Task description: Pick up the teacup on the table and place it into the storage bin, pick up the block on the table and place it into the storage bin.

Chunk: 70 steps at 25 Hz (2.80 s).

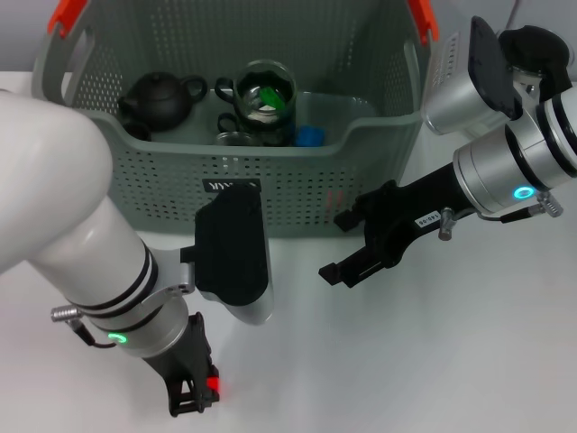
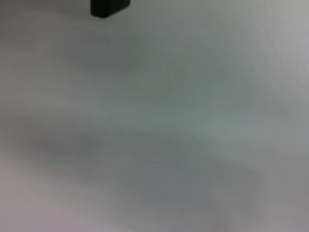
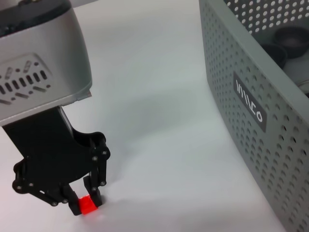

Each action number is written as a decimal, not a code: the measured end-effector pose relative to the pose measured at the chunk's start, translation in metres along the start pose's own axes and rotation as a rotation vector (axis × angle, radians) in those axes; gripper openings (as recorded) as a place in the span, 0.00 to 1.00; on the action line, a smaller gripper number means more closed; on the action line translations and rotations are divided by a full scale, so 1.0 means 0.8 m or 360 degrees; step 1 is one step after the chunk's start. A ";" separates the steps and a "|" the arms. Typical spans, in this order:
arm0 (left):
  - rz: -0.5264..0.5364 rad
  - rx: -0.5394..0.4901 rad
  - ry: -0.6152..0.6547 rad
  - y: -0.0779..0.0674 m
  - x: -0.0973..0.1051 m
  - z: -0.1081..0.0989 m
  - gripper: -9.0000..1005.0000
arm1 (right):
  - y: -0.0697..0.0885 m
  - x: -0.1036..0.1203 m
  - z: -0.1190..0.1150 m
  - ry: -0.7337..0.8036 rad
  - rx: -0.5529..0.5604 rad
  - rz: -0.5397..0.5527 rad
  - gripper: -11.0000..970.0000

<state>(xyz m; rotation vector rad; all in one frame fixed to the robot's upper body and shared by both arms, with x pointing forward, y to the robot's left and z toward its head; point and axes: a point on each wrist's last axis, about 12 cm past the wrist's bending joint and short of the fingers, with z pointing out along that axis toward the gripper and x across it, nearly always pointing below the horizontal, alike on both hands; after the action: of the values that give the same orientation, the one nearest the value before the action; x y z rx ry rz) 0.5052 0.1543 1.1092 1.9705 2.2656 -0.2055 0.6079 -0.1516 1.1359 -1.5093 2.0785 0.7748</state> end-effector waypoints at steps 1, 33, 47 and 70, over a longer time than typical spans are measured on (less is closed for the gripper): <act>-0.0001 0.0000 -0.0006 0.000 -0.001 -0.002 0.24 | 0.000 0.000 0.000 0.0000 0.0001 -0.0002 0.97; -0.0903 -0.0115 -0.1569 0.139 0.079 -0.206 0.19 | 0.007 -0.008 0.005 0.0053 -0.0049 -0.0072 0.97; -0.1039 -0.0398 -0.1547 0.189 0.045 -0.196 0.21 | 0.011 -0.011 0.005 0.0051 -0.0093 -0.0103 0.97; -0.0425 0.0208 -0.2348 0.053 0.127 -0.176 0.93 | 0.021 -0.002 0.003 -0.0008 -0.0212 -0.0219 0.97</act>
<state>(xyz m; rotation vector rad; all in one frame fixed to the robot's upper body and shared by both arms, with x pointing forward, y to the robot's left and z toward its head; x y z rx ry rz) 0.5319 0.2859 1.2277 0.8309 1.3983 -1.3035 0.5922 -0.1448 1.1384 -1.6995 1.9284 0.8773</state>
